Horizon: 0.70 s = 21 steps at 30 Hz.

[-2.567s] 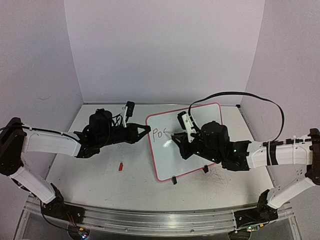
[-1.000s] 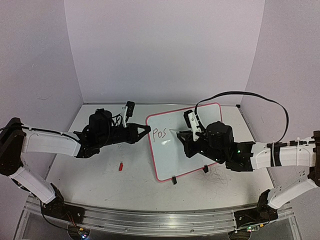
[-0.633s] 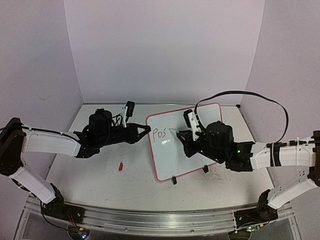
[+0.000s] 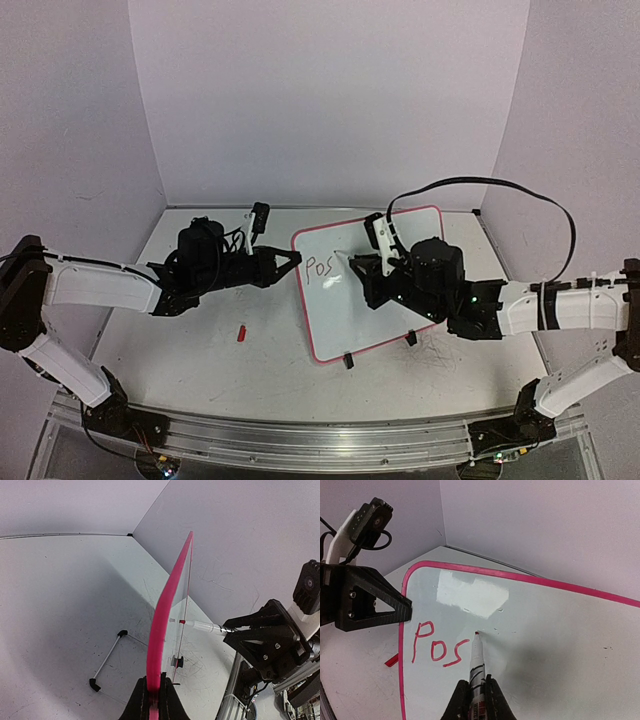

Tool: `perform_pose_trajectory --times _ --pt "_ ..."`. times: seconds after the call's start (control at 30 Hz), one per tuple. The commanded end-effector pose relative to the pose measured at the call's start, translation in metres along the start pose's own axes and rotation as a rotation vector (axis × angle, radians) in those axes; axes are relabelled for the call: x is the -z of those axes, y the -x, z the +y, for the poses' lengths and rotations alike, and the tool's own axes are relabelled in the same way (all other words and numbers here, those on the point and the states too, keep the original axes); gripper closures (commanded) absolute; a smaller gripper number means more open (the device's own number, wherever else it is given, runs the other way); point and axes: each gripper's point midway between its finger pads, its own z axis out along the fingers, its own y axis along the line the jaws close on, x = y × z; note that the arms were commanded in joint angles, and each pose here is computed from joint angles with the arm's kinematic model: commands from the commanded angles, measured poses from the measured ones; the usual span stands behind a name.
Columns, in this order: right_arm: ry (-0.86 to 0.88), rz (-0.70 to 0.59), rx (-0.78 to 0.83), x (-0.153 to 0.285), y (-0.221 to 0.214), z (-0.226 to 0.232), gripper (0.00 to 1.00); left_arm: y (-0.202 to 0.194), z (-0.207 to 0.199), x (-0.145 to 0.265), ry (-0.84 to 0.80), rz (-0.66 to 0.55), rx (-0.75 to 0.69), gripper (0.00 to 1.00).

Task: Write a sentence on the whiteboard

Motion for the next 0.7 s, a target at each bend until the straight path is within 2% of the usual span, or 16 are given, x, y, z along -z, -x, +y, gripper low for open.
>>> perform_pose_trajectory --times 0.0,0.23,0.43,0.67 --pt "-0.026 -0.029 -0.02 -0.005 0.009 -0.003 1.0 0.025 -0.012 0.007 -0.024 -0.07 -0.036 1.0" --pt "-0.078 -0.01 -0.016 -0.005 0.006 -0.012 1.0 0.025 -0.012 0.008 -0.022 -0.072 -0.036 1.0" --pt "0.024 -0.051 -0.047 0.014 0.02 0.0 1.0 0.025 -0.012 0.008 -0.022 -0.072 -0.038 1.0" --pt "0.038 -0.019 -0.05 0.01 0.007 0.003 1.0 0.025 -0.012 0.008 -0.022 -0.073 -0.04 1.0"
